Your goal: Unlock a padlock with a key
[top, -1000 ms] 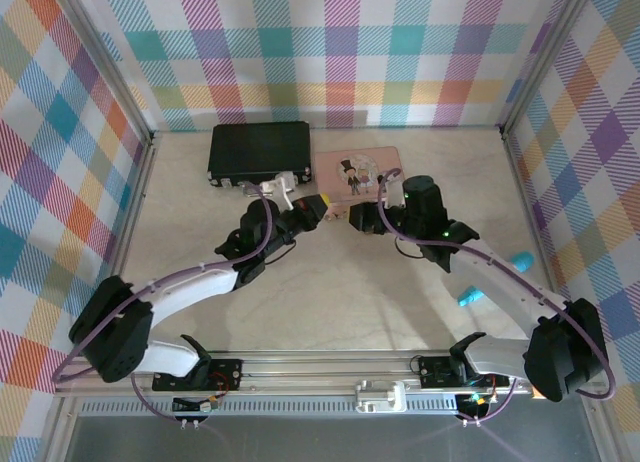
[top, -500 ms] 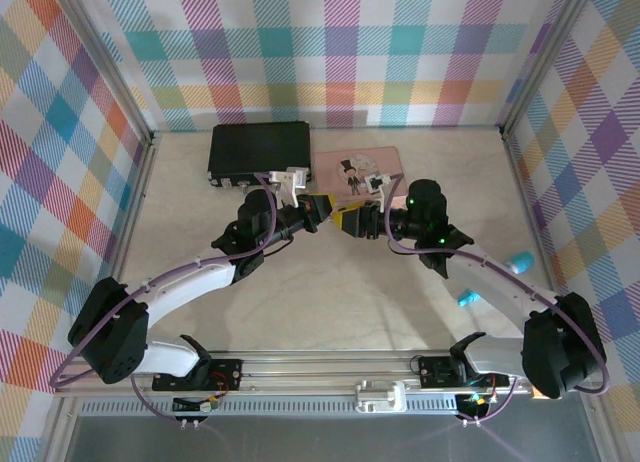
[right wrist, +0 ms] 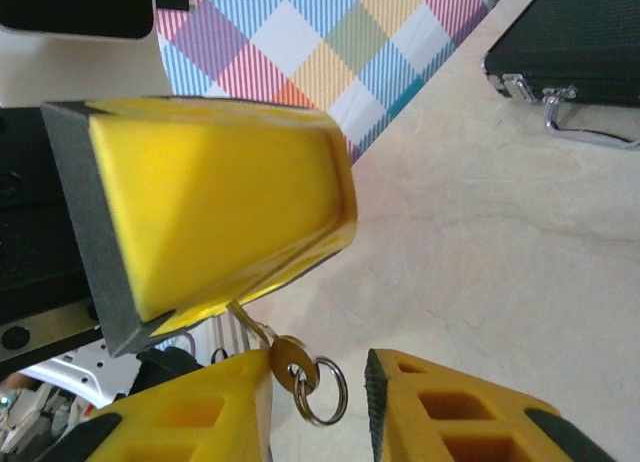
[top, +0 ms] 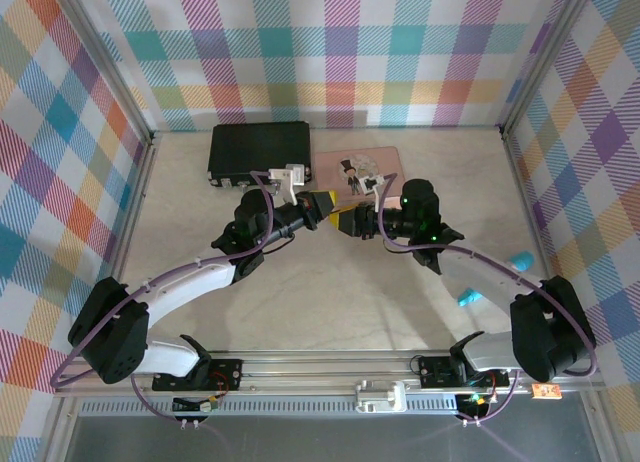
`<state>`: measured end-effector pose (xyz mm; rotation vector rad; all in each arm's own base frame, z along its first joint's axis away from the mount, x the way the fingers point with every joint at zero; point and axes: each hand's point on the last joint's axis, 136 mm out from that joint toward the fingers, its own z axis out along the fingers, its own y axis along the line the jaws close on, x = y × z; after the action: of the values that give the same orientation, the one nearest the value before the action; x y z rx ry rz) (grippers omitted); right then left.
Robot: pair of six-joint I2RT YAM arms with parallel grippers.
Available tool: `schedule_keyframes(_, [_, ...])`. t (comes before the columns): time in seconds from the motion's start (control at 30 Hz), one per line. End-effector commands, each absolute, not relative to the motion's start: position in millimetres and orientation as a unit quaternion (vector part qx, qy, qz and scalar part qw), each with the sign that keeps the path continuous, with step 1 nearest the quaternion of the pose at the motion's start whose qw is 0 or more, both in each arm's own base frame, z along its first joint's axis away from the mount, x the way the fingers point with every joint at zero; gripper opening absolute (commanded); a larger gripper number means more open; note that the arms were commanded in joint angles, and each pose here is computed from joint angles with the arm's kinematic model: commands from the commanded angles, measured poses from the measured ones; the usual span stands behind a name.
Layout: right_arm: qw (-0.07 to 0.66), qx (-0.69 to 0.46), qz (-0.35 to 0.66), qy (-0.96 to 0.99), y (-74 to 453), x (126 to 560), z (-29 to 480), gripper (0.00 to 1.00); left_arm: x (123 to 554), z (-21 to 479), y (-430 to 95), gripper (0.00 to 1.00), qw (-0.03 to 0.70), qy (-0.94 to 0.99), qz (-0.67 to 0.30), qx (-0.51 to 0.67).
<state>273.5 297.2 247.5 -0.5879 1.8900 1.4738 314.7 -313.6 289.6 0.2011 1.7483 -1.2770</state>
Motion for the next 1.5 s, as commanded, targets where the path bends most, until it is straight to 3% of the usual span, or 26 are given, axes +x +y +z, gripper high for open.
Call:
schedule_keyframes(0.0, [0.332,-0.245,0.579,0.703,303,271,259,0.21,313,306,-314,0.00,0.475,0.685,-0.547,0.082])
schedule_keyframes(0.17, [0.342,-0.249,0.576,0.700,302,271,262,0.00,312,307,-315,0.00,0.468,0.684,-0.554,0.078])
schedule_keyframes(0.2, [0.343,-0.250,0.573,0.701,301,271,261,0.00,313,307,-314,0.10,0.468,0.684,-0.555,0.073])
schedule_keyframes(0.27, [0.346,-0.255,0.564,0.705,300,271,260,0.00,319,308,-302,0.63,0.471,0.689,-0.548,0.046])
schedule_keyframes(0.3, [0.344,-0.255,0.560,0.709,299,271,258,0.00,322,308,-294,0.76,0.473,0.692,-0.544,0.028])
schedule_keyframes(0.43, [0.346,-0.260,0.550,0.714,297,269,255,0.00,335,315,-257,0.98,0.482,0.694,-0.532,-0.043])
schedule_keyframes(0.63, [0.365,-0.271,0.526,0.719,293,271,258,0.00,344,303,-234,0.98,0.452,0.720,-0.515,-0.106])
schedule_keyframes(1.13, [0.468,-0.284,0.362,0.754,264,305,251,0.00,344,236,-255,0.92,0.373,0.755,-0.526,-0.119])
schedule_keyframes(1.33, [0.421,-0.231,0.391,0.785,260,300,251,0.00,337,257,-283,0.87,0.387,0.713,-0.583,-0.055])
schedule_keyframes(1.47, [0.347,-0.156,0.498,0.779,270,295,268,0.00,332,282,-297,0.87,0.409,0.673,-0.616,-0.022])
